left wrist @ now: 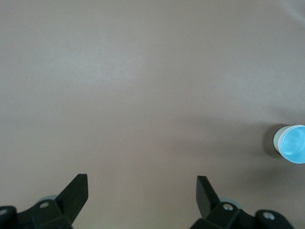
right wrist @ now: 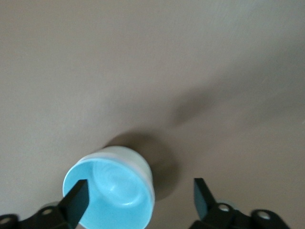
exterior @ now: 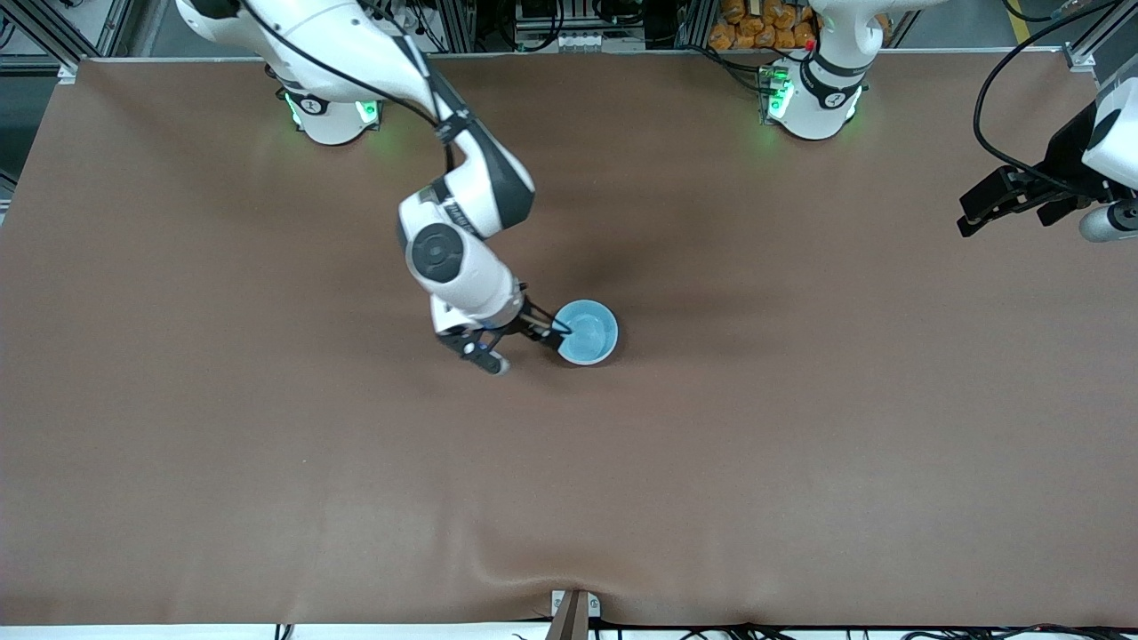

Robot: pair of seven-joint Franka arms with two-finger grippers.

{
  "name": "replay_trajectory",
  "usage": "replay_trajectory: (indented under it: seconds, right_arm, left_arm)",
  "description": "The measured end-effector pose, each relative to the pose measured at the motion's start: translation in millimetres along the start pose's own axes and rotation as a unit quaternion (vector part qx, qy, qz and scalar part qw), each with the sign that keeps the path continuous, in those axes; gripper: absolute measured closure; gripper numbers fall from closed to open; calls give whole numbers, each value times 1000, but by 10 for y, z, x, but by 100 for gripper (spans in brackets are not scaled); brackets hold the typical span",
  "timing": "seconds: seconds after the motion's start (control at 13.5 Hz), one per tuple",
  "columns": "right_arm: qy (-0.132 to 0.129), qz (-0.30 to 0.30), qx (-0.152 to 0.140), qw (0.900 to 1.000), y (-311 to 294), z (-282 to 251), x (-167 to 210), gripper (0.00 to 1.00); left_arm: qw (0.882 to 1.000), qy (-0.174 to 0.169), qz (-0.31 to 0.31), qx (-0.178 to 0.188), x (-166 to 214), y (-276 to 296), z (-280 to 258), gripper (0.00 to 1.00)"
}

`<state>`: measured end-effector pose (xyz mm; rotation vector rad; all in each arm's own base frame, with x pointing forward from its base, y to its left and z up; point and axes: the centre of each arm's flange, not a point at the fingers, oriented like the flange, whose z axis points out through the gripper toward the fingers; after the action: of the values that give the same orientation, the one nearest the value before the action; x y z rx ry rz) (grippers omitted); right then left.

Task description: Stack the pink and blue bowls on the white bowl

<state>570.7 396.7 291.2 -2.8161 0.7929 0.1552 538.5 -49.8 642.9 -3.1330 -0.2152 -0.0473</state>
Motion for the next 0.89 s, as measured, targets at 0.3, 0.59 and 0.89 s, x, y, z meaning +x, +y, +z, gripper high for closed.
replay_trajectory:
  seconds: [0.3, 0.59, 0.89]
  right_arm:
    - [-17, -31, -15, 999, 442, -526, 666, 0]
    - [-9, -58, -16, 998, 831, -804, 1192, 0]
    - [6, -127, -67, 990, 1425, -1000, 1650, 0]
  left_arm:
    - [1000, -2, 5, 0, -10, 23, 5, 0]
    - [1000, -4, 5, 1, -10, 14, 23, 0]
    - [1000, -8, 7, 2, -11, 34, 59, 0]
